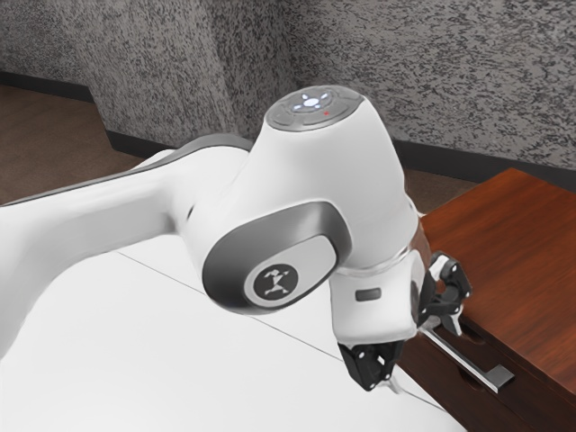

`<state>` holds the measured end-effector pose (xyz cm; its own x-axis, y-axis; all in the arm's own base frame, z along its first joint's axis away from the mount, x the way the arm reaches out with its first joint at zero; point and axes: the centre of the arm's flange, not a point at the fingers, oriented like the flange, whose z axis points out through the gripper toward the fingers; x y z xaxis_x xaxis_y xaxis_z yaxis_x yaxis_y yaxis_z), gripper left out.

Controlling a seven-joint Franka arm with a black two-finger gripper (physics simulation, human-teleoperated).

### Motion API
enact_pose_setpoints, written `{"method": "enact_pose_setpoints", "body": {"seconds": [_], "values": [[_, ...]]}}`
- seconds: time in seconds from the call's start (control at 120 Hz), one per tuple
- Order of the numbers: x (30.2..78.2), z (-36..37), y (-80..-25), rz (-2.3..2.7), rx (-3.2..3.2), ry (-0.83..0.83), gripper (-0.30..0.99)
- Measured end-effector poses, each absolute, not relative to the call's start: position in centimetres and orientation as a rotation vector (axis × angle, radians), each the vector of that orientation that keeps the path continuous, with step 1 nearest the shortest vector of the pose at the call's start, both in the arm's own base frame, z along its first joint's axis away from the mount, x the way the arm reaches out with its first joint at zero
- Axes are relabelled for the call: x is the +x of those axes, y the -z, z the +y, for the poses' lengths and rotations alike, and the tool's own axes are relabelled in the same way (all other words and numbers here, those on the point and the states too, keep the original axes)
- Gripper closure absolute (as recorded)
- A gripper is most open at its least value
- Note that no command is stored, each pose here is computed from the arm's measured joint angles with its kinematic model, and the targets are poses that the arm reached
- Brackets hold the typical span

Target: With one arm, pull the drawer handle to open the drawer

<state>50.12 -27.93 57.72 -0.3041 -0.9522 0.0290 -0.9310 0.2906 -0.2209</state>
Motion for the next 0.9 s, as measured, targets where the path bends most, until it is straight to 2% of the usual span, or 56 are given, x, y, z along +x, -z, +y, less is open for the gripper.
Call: {"method": "enact_pose_setpoints", "body": {"seconds": [0.45, 0.708, 0.9], "values": [[48.8, -28.3, -56.7, 2.421, -1.740, 0.377, 0.01], [48.8, -28.9, -56.8, 2.412, -1.718, 0.446, 0.19], [48.6, -29.3, -56.5, 2.417, -1.713, 0.473, 0.26]]}}
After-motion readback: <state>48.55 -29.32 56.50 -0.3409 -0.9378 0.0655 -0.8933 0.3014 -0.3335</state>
